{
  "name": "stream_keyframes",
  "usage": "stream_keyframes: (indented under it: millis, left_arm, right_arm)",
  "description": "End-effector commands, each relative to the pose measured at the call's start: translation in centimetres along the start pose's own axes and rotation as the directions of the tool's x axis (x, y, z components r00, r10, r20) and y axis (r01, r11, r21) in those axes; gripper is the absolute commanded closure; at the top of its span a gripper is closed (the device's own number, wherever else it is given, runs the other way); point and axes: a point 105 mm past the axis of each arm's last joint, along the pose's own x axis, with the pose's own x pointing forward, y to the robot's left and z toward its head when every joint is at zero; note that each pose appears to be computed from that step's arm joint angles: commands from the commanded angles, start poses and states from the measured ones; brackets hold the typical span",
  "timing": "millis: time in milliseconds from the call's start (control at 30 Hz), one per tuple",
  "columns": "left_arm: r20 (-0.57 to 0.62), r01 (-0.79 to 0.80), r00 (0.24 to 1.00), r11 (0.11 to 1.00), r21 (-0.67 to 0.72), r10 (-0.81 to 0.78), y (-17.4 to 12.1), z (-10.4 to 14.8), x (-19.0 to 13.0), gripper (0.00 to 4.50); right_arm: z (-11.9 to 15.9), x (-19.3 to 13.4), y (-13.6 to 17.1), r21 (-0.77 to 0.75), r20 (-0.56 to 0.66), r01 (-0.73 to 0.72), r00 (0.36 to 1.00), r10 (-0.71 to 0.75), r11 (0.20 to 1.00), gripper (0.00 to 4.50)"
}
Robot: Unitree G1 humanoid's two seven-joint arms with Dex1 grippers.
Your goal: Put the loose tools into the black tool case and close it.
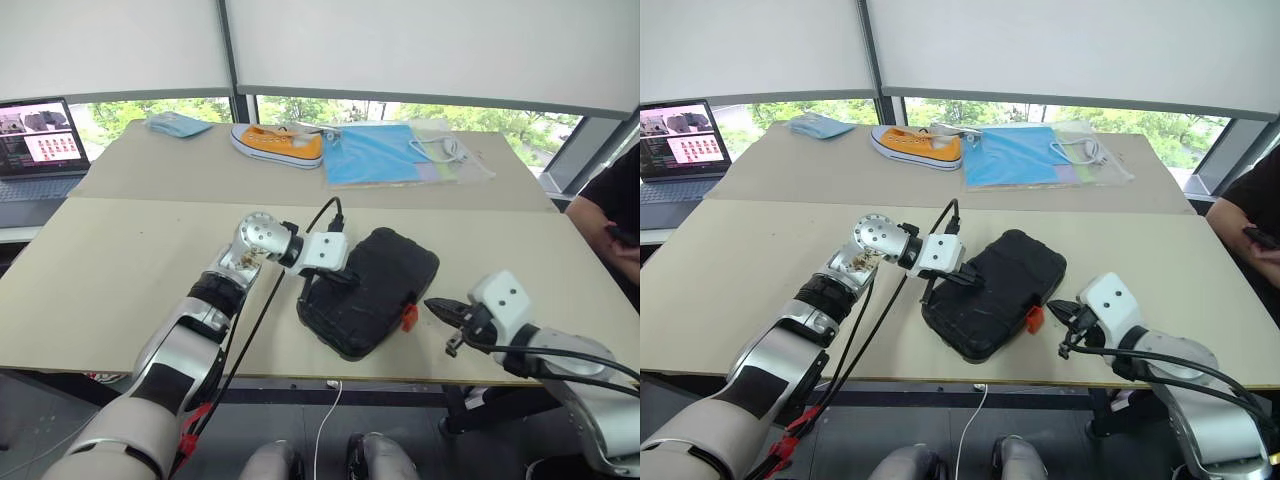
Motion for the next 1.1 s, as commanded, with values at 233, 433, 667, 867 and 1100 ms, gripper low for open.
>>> stream_keyframes:
  millis: [233, 433, 667, 867, 1100]
  left_arm:
    - [-0.085, 0.057, 0.994, 0.996, -0.061, -0.062, -1.5, -2.2, 0.3, 4.50]
    - [-0.087, 0.050, 0.995, 0.997, -0.060, -0.055, -1.3, -2.2, 0.2, 4.50]
    - [-0.086, 0.041, 0.995, 0.997, -0.058, -0.046, -1.1, -2.1, 0.1, 4.50]
    - [-0.074, 0.048, 0.996, 0.998, -0.050, -0.051, -1.3, -1.9, 0.6, 4.50]
    - [-0.157, 0.101, 0.984, 0.992, 0.082, -0.088, -2.4, -2.9, 1.0, 4.50]
  right_arm:
    - [-1.8, 1.3, 0.1, -0.061, -0.062, 0.019, 0.998, -0.023, 0.998, 2.10]
    - [-1.5, 2.3, 0.4, -0.050, -0.033, -0.008, 0.999, 0.006, 0.999, 3.90]
    - [-1.4, 3.3, 0.7, -0.063, -0.030, -0.039, 0.999, 0.037, 0.997, 4.46]
    - [-0.8, 3.8, 0.6, -0.067, -0.014, -0.030, 0.999, 0.029, 0.997, 4.46]
    - [2.7, 3.0, 0.0, -0.053, 0.133, 0.003, 0.991, 0.004, 0.999, 4.46]
